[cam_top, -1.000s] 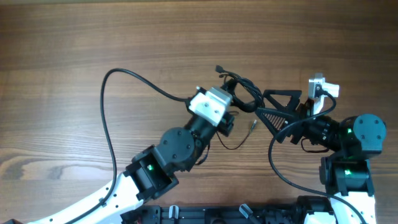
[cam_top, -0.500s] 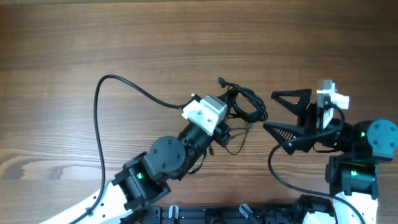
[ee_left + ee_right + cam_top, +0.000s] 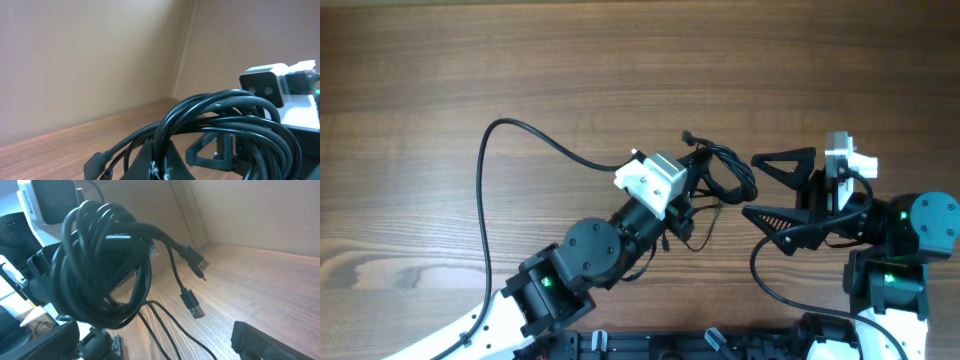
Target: Untangle cables
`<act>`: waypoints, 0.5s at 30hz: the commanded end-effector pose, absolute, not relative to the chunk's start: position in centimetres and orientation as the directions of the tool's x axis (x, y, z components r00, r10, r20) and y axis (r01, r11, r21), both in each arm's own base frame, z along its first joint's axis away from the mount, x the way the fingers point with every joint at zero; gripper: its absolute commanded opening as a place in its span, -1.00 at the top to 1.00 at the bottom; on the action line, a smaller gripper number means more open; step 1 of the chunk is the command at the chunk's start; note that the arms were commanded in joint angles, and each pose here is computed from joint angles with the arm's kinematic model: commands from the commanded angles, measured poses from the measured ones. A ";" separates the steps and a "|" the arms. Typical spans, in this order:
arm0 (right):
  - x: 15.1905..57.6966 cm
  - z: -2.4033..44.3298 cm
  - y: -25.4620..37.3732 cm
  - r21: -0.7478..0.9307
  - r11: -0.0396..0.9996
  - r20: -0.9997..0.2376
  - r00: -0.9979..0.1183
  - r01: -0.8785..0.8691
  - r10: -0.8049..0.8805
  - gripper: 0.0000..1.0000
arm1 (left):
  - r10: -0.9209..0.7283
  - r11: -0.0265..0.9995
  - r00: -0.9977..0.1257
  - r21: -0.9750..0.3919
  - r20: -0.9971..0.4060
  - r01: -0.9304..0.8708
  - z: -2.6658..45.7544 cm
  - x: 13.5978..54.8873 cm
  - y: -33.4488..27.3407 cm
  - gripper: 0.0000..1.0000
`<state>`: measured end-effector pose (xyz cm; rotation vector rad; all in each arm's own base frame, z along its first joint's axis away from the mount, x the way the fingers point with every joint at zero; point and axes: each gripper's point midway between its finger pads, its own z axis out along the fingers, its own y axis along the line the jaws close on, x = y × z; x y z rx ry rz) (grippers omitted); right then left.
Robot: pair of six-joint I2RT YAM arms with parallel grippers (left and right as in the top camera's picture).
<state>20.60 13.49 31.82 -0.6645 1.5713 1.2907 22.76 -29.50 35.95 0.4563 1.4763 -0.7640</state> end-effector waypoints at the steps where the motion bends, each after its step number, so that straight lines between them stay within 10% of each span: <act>1: 20.9 32.3 13.3 0.395 0.318 -0.918 -0.360 -0.862 0.164 -0.99 | -0.209 0.661 -0.104 -0.219 -0.972 0.718 36.5 22.2 -29.7 0.92; 15: 22.8 31.1 12.5 0.502 0.394 -0.865 -0.441 -0.770 0.238 -0.99 | -0.245 0.688 -0.146 -0.278 -0.958 0.670 36.9 21.9 -27.4 0.92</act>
